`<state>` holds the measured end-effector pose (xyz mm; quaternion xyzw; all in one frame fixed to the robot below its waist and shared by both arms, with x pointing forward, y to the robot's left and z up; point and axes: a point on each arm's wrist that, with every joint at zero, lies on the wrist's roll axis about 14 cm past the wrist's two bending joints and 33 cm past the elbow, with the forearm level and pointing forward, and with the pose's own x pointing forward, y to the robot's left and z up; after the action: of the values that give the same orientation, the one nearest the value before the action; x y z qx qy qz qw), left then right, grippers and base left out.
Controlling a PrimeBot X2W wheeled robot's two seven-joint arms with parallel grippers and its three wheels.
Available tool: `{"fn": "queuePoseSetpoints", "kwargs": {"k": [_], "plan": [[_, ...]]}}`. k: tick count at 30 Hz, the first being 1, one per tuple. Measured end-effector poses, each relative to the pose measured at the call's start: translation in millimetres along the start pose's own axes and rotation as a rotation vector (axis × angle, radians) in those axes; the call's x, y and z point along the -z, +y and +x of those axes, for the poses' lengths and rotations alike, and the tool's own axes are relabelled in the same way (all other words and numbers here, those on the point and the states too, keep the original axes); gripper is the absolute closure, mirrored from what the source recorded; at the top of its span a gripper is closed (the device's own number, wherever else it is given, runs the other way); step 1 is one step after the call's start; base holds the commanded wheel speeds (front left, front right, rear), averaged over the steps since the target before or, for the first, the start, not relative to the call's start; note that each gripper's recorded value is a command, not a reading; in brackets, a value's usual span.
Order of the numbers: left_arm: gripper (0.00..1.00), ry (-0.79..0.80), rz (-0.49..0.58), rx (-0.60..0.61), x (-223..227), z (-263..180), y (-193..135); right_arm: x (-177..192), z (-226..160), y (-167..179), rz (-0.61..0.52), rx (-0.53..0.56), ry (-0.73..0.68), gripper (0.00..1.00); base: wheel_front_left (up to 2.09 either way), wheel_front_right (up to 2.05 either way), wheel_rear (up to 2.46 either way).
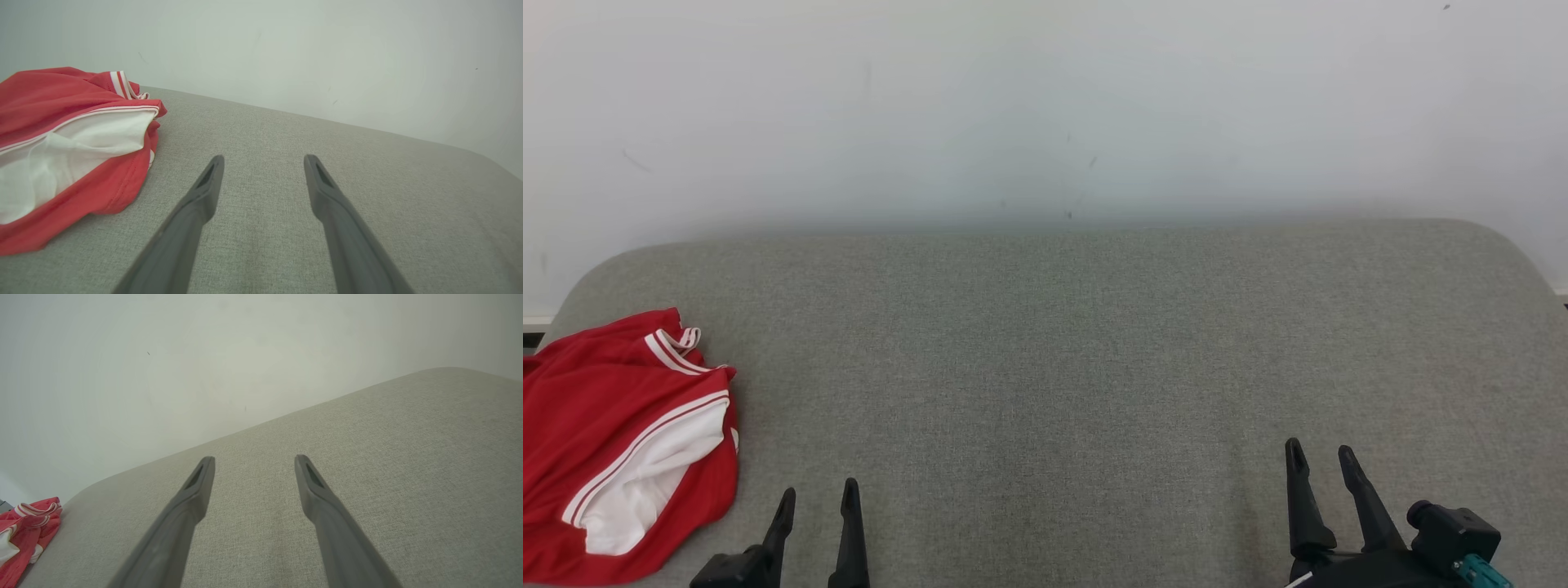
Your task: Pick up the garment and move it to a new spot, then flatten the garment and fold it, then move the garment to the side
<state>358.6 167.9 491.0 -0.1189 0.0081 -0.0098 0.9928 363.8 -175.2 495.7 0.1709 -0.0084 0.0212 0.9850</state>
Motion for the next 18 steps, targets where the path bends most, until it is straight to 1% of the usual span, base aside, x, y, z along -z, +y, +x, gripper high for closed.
{"fn": "queuePoseSetpoints", "kwargs": {"k": [4,18], "plan": [[0.00,-0.007,-0.006,-0.006,-0.3,-1.0,1.5,0.2,0.0,2.8,-0.029,-0.012,-0.002,0.00,0.00,0.00,0.00],[0.00,-0.030,0.067,0.001,-2.1,-3.6,1.7,5.2,-0.7,5.9,-0.141,-0.038,0.006,0.00,0.00,0.00,0.00]]}}
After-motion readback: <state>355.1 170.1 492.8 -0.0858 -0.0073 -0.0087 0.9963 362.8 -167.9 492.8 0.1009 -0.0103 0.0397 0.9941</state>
